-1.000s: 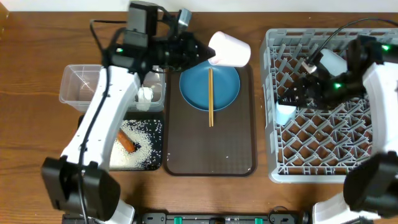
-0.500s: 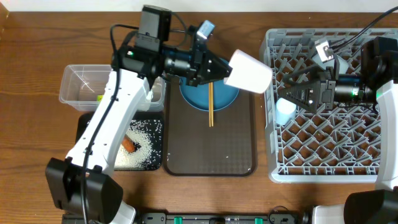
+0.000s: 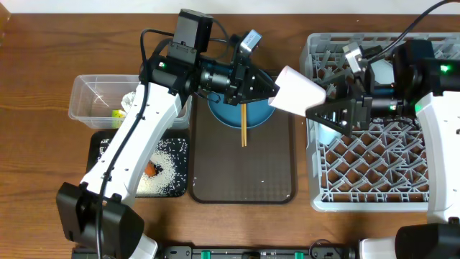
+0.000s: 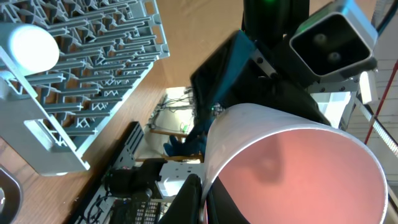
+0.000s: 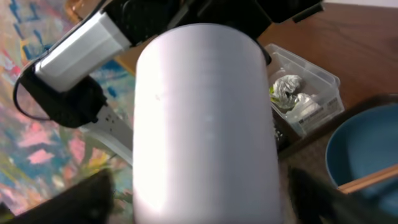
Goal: Sort waste into correct bins and load items into the dishwasher rack
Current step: 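Carry the pink cup right and hand it to the right gripper, then carry the pink cup into the rack with the right gripper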
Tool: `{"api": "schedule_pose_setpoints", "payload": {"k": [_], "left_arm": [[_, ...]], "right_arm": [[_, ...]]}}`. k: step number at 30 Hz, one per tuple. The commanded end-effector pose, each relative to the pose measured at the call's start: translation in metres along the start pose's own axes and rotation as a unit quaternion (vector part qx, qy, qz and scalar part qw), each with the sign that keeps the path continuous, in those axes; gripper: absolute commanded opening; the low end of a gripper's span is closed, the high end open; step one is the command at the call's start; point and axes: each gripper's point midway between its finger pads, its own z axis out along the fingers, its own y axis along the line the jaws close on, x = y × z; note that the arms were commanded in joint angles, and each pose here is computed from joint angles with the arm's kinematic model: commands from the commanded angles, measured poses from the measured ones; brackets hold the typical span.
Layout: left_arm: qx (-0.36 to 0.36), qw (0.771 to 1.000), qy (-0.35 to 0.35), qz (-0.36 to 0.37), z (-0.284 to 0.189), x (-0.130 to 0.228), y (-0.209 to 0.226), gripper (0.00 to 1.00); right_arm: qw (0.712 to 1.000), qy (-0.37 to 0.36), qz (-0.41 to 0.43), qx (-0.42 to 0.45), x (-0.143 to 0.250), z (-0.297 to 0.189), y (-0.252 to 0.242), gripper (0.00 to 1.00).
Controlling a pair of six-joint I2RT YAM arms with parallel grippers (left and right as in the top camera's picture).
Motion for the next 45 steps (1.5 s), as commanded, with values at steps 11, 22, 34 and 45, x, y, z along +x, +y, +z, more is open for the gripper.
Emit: {"api": "schedule_pose_setpoints", "payload": {"k": [11,22,34,45], "left_arm": [[-0.002,1.0,0.005,0.022,0.001,0.003,0.004,0.07],[-0.077,0.997,0.001,-0.013,-0.001,0.016,0.044,0.13],[-0.184,0.979,-0.088,0.0,-0.038,-0.02,0.083,0.4],[-0.232,0.966,-0.112,-0.006,-0.051,-0.027,0.099,0.8]], "right_arm": [[0.999,-0.026,-0.021,-0.027,-0.012,0.002,0.013,0.41],[0.999,-0.025,-0.041,-0.022,-0.014,0.002,0.009,0.31],[0.993,0.054,0.052,0.092,0.008,-0.002,-0.035,0.12],[0.856,0.13,0.267,0.423,0.063,-0.067,-0.105,0.02]]}}
